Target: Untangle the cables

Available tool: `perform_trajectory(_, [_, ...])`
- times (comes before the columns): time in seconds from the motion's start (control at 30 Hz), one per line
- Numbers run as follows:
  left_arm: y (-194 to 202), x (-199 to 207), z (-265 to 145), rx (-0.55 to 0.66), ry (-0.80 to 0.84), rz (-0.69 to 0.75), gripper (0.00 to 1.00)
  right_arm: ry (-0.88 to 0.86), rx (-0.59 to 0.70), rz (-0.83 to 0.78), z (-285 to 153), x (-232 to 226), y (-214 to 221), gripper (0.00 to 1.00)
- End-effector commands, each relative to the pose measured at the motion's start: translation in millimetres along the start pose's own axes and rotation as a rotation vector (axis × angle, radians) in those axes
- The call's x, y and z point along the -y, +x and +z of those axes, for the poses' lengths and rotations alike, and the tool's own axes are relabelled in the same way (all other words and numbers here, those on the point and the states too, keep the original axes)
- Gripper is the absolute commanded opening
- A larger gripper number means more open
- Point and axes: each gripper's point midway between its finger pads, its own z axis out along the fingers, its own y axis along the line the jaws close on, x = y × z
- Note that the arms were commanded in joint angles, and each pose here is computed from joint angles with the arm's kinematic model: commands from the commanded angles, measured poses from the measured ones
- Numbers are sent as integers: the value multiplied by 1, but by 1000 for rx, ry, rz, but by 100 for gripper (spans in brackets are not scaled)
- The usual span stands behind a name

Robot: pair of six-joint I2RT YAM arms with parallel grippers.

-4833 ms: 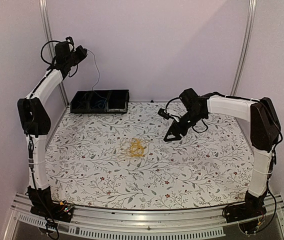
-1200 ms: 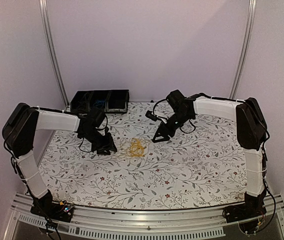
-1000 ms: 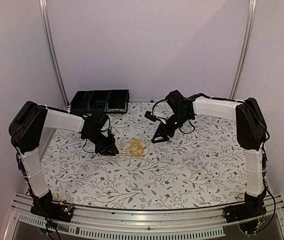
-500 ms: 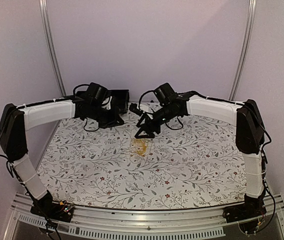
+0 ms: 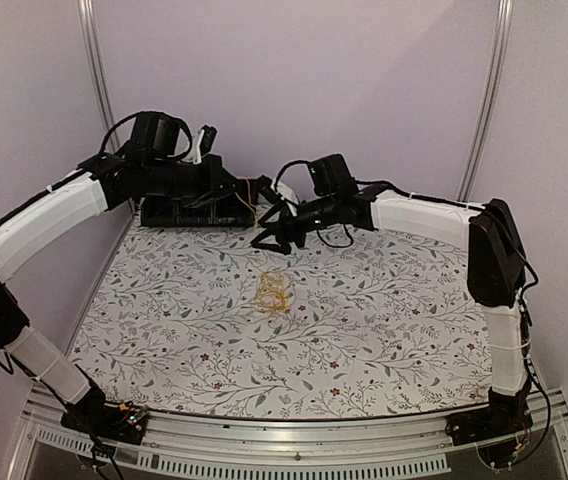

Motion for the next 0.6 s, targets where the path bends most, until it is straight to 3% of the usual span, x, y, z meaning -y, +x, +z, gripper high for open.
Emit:
perform_trajectory(0.0, [-31,38,-45,92,47,77,0,-83,81,95,24,-3,5,75])
perform_trajectory(0.07, [-41,49,-58,113,57,102,0,-101,90,121,37,-5,4,69])
perform_trajectory(0.23, [-85,91,-107,248,105,205,0,-113,54,181,72,-6,33,43])
perform_trajectory(0.57, [-185,173,-231,713,176,411,0,-70,-152,355,73,-16,133,33])
